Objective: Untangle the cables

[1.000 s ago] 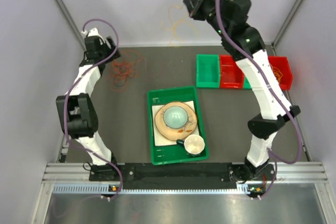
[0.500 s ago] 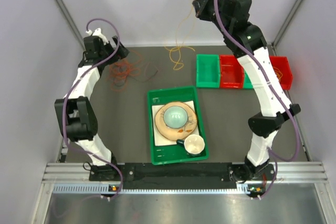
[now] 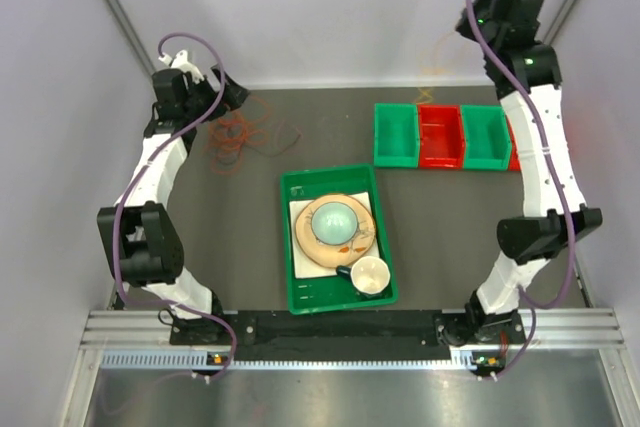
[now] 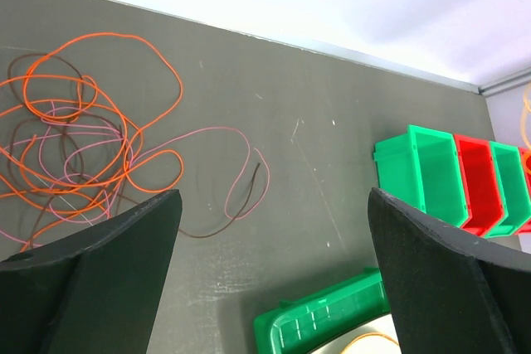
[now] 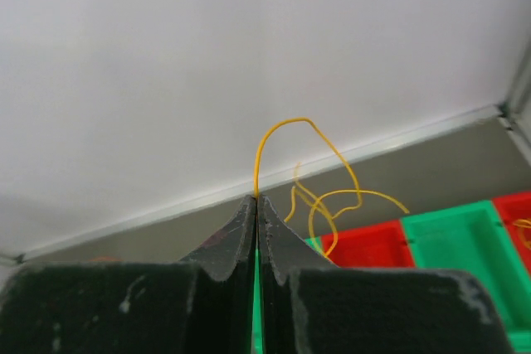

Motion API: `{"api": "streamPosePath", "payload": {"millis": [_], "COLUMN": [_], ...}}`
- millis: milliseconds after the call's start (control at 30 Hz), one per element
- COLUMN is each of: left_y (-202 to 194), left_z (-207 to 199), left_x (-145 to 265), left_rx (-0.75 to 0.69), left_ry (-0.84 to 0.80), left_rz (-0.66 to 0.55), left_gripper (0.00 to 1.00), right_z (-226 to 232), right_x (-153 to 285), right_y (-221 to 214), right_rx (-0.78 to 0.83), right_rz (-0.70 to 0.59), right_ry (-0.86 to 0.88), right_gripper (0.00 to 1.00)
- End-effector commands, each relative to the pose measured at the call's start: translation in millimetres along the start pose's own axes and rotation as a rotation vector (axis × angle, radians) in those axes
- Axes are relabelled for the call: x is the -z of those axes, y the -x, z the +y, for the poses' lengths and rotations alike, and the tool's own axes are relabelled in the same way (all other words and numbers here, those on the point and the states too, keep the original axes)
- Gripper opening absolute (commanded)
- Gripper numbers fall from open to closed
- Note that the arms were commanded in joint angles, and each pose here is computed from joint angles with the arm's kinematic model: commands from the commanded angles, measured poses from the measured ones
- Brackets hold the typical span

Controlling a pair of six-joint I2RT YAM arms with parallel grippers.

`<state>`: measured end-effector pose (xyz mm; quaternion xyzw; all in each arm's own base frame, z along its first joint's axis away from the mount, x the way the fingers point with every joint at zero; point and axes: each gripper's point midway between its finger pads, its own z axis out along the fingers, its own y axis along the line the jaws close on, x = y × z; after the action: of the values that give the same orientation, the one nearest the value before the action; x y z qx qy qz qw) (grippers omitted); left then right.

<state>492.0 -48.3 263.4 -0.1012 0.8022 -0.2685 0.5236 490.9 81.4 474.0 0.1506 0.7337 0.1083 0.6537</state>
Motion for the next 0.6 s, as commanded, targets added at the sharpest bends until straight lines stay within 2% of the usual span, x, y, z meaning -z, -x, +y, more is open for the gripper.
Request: {"api": "streamPosePath", "payload": {"millis": [0, 200, 233, 333, 567], "left_y": [20.2, 19.7, 19.3, 21.2, 17.8], "left_z": [-20.9, -18.0, -17.8, -17.3, -20.6], "left_x": [10.9, 10.8, 10.8, 11.0, 6.6], "left_rx": [-0.014, -0.014, -0.015, -0.017, 0.004], "left_ry": [-0.056, -0.039, -0.038, -0.032, -0.046], "left_rz": [-0.063, -0.056, -0.055, -0.060, -0.022], "left_gripper": [0.99, 0.99, 0.99, 0.99, 0.99], "right_z": [-48.6, -115.5, -145.0, -181.5, -228.1], "right_x": [24.1, 19.6, 18.3, 19.8, 26.8], "right_y": [40.9, 30.7, 29.6, 20.9, 16.0], "right_rx": [0.008, 0.043, 0.038, 0.019, -0.031], "right_rz": [-0.094, -0.074, -0.072, -0.055, -0.057], "right_ry": [-0.099, -0.246, -0.306, -0.361, -0.427], "right_gripper": [0.00, 0.00, 0.00, 0.00, 0.00]}}
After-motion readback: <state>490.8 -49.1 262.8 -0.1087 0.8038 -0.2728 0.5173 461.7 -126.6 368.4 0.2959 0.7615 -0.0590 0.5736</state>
